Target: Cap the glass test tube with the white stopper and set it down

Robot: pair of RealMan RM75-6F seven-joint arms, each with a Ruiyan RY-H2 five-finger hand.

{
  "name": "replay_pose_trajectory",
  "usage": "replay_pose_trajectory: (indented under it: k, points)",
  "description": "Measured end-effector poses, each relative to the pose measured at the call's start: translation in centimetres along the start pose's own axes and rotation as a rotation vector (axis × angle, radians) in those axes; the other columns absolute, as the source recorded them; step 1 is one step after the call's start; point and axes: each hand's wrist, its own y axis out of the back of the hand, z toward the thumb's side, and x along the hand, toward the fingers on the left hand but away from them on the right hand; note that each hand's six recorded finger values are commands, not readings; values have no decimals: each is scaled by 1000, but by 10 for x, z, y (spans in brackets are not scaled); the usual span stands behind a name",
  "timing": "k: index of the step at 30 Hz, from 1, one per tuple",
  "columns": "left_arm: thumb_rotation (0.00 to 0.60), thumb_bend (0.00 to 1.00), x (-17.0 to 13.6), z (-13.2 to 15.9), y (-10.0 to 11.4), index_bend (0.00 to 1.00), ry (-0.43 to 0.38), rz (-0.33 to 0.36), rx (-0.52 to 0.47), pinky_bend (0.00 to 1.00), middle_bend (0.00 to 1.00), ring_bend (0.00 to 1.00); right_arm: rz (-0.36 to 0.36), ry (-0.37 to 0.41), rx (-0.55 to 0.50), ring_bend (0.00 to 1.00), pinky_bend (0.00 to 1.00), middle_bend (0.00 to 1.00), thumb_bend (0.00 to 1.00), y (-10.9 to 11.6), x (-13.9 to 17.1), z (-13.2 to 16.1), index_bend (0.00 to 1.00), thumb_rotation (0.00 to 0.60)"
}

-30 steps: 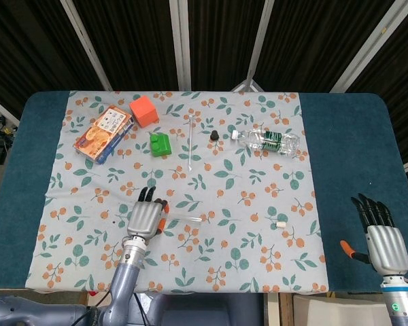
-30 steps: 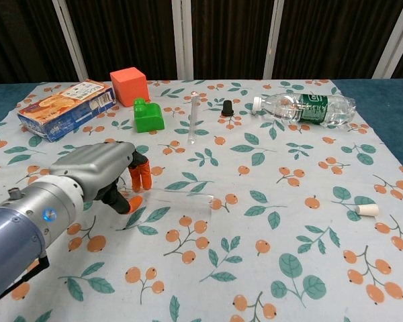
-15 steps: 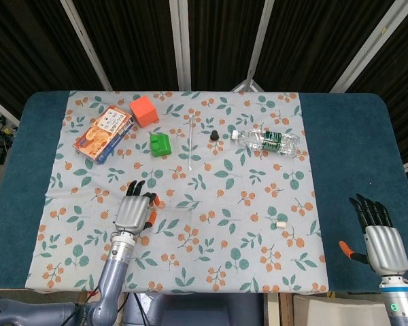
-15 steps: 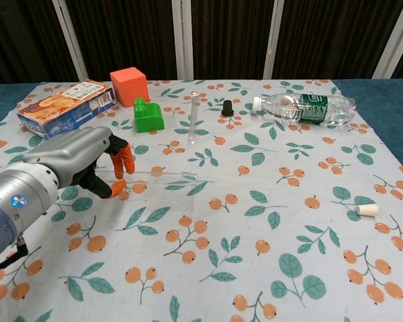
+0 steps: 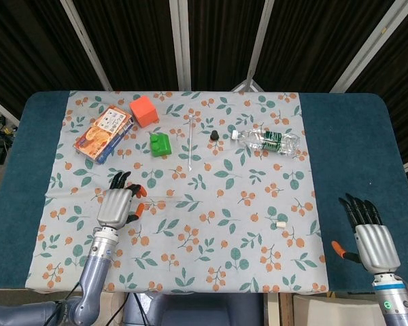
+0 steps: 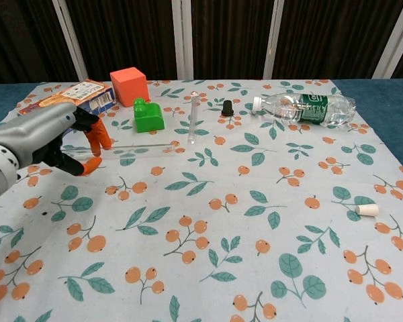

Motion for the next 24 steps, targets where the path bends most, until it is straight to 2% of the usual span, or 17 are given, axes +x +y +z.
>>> replay_pose_trajectory:
  k: [10, 15, 24]
  points:
    - [600, 691, -7, -11, 43, 551, -51, 48, -56, 15, 472, 85, 35, 81, 58, 9, 0, 76, 271, -17, -25, 28, 298, 600]
    - [600, 691, -16, -13, 59, 552, -63, 54, -75, 15, 472, 85, 72, 86, 82, 19, 0, 94, 270, -36, -36, 38, 350, 600]
    - [600, 691, -41, -33, 83, 552, -47, 68, -116, 15, 472, 85, 130, 62, 87, 26, 0, 107, 270, -71, -50, 52, 371, 600]
